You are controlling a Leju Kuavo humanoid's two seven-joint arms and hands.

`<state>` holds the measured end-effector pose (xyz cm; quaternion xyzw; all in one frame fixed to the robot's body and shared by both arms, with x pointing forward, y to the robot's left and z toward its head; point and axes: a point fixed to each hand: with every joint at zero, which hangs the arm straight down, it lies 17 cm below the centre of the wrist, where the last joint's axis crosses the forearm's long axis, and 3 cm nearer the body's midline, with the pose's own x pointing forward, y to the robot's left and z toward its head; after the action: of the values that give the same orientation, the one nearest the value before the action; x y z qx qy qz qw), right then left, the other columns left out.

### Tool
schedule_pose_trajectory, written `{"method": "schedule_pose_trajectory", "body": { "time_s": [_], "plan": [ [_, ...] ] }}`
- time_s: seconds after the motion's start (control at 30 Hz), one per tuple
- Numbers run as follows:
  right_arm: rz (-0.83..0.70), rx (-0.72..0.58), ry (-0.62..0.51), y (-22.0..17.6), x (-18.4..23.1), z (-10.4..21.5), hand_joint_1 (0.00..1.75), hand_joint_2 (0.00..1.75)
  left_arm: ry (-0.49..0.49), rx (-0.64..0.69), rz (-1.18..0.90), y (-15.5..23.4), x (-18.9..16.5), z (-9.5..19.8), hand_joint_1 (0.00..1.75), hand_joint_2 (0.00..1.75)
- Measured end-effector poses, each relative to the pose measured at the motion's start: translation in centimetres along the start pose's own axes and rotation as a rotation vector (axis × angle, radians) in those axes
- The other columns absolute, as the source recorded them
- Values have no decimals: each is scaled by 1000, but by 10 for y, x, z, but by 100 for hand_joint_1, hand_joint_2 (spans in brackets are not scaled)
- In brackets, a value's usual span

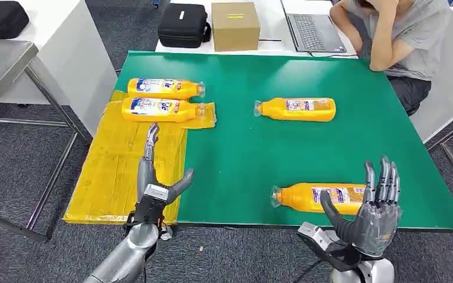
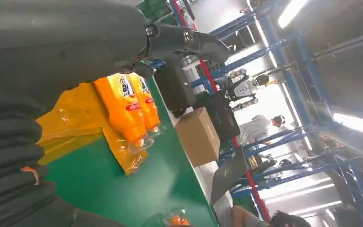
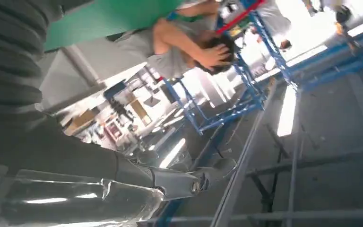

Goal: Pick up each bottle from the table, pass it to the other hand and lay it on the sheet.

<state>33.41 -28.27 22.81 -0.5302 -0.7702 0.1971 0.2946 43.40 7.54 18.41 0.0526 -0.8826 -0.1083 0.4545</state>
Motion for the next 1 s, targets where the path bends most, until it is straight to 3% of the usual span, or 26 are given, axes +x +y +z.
{"method": "schedule_pose_trajectory", "body": {
  "time_s": [0.43,0.57,0.77,1.0],
  "plan": [
    [41,157,55,45,-25,37,0,175,-3,-14,1,-2,0,2,0,175],
    [117,242,58,63,-32,45,0,175,-7,-20,-7,-1,0,1,0,175],
    [164,284,164,72,-62,54,0,175,4,-6,-39,5,-8,1,0,175],
    [248,318,203,72,-96,55,0,175,21,-6,-50,4,-14,2,0,175]
  ]
}}
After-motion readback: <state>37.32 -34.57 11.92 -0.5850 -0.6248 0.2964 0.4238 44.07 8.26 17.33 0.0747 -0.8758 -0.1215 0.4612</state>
